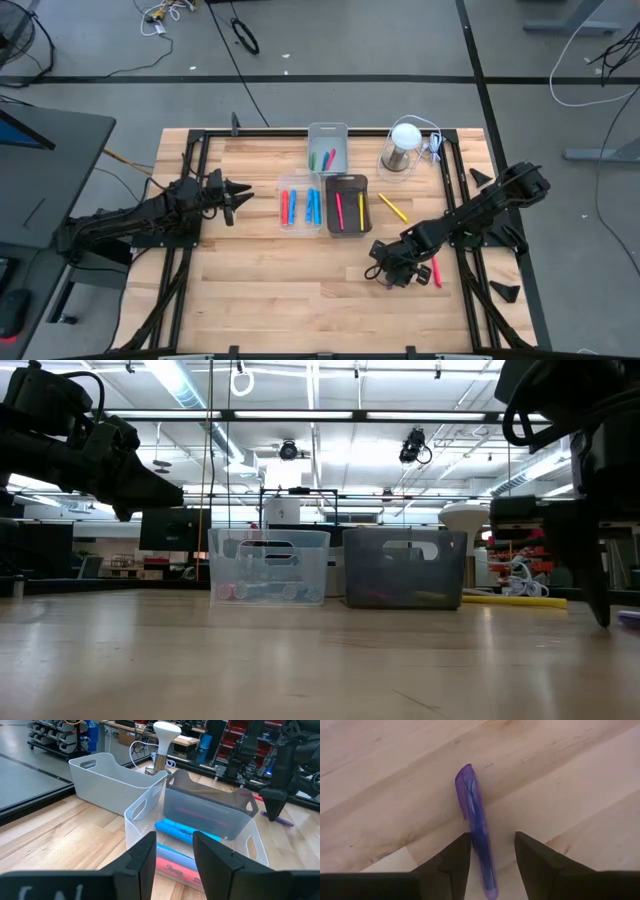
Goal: Pick & Place Markers
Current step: Put the purple pen into the gray bin
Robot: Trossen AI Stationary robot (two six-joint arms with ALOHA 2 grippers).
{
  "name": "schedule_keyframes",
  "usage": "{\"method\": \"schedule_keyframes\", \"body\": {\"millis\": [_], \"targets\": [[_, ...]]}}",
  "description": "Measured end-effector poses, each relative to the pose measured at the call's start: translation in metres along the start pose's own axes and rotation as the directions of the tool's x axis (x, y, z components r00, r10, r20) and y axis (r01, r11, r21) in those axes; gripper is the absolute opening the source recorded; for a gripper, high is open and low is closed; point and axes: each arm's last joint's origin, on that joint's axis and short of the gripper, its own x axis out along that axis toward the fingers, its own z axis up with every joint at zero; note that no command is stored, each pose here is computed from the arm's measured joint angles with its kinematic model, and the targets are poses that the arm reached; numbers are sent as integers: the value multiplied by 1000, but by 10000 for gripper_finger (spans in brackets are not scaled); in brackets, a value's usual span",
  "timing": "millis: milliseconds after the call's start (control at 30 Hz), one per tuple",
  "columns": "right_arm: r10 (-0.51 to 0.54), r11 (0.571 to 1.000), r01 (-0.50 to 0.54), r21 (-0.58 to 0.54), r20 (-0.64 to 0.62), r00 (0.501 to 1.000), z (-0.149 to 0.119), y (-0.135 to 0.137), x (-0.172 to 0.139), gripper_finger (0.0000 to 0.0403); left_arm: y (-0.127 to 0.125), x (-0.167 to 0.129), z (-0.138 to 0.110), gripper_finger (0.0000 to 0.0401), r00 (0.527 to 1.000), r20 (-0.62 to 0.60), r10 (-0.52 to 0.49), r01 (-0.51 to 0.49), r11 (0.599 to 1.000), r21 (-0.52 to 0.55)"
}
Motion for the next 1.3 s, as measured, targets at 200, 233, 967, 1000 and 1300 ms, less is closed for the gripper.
{"method": "schedule_keyframes", "body": {"millis": [200,233,967,1000,1300], "targets": [[13,1000,-13,0,2,1000,0,0,2,117,0,0,0,135,1000,0,0,0,1000,0],[12,1000,-12,0,5,1000,0,0,2,107,0,0,0,135,1000,0,0,0,1000,0],[-99,854,60,517,47,994,20,-9,-34,31,0,0,0,135,1000,0,0,0,1000,0],[-117,821,73,566,41,992,23,-11,-40,31,0,0,0,135,1000,0,0,0,1000,0],[-249,477,191,858,-76,965,41,-23,-87,30,0,0,0,135,1000,0,0,0,1000,0]]}}
